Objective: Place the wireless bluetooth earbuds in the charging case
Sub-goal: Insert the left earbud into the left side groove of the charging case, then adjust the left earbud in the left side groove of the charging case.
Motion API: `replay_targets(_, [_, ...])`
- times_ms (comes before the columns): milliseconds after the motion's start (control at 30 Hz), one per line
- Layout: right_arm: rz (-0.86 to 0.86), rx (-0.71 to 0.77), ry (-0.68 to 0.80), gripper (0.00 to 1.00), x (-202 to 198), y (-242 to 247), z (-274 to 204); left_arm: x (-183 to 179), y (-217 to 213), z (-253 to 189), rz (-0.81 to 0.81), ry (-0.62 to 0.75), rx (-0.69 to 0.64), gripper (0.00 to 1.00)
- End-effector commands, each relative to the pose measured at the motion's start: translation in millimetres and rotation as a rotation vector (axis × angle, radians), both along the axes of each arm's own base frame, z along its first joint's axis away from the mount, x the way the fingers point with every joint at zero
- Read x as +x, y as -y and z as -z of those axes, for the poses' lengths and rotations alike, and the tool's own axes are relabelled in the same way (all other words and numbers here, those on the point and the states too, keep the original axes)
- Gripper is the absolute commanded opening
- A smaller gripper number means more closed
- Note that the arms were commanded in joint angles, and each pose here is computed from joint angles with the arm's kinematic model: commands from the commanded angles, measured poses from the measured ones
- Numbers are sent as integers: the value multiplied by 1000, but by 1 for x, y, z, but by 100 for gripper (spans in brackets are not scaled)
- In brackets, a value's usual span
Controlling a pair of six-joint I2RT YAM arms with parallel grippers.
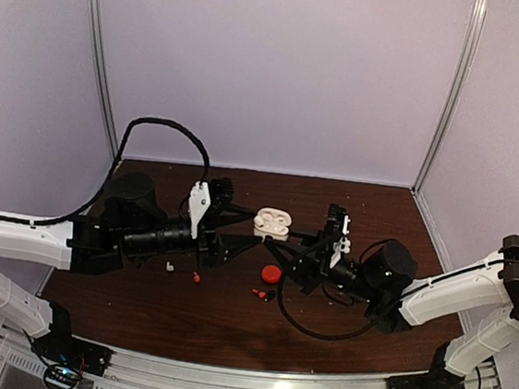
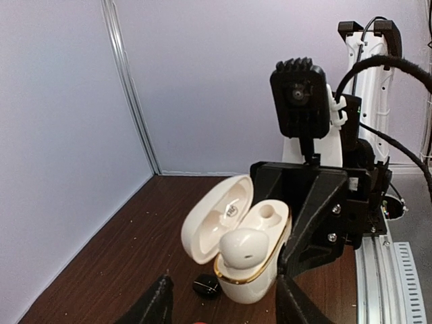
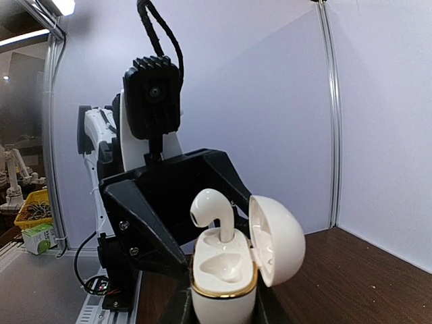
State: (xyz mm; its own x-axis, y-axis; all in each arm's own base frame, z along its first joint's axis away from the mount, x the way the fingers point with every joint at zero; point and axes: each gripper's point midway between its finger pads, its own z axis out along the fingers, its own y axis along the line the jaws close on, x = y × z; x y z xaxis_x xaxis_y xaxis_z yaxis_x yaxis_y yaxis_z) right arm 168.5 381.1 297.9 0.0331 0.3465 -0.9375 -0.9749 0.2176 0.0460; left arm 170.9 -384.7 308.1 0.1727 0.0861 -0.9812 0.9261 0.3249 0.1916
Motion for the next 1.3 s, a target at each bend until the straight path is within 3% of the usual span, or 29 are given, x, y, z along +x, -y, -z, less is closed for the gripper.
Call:
replay_targets(0, [-7, 43, 45, 0, -8, 7, -15, 0, -12, -5, -29, -8, -20, 57])
replay_targets(267, [-25, 19, 26, 0, -11, 9, -6, -4, -34, -11, -59, -49, -28, 71])
replay_targets(500, [-49, -22, 17, 0, -17, 10, 5, -11, -27, -26, 18, -200, -46, 76])
replay_targets(833, [-52, -78, 50, 0, -21, 10, 13, -19, -4, -27, 141, -289, -15, 77])
replay_targets(1267, [-75, -86, 64, 0, -23, 6, 17, -13, 3, -22, 151, -311, -15, 77])
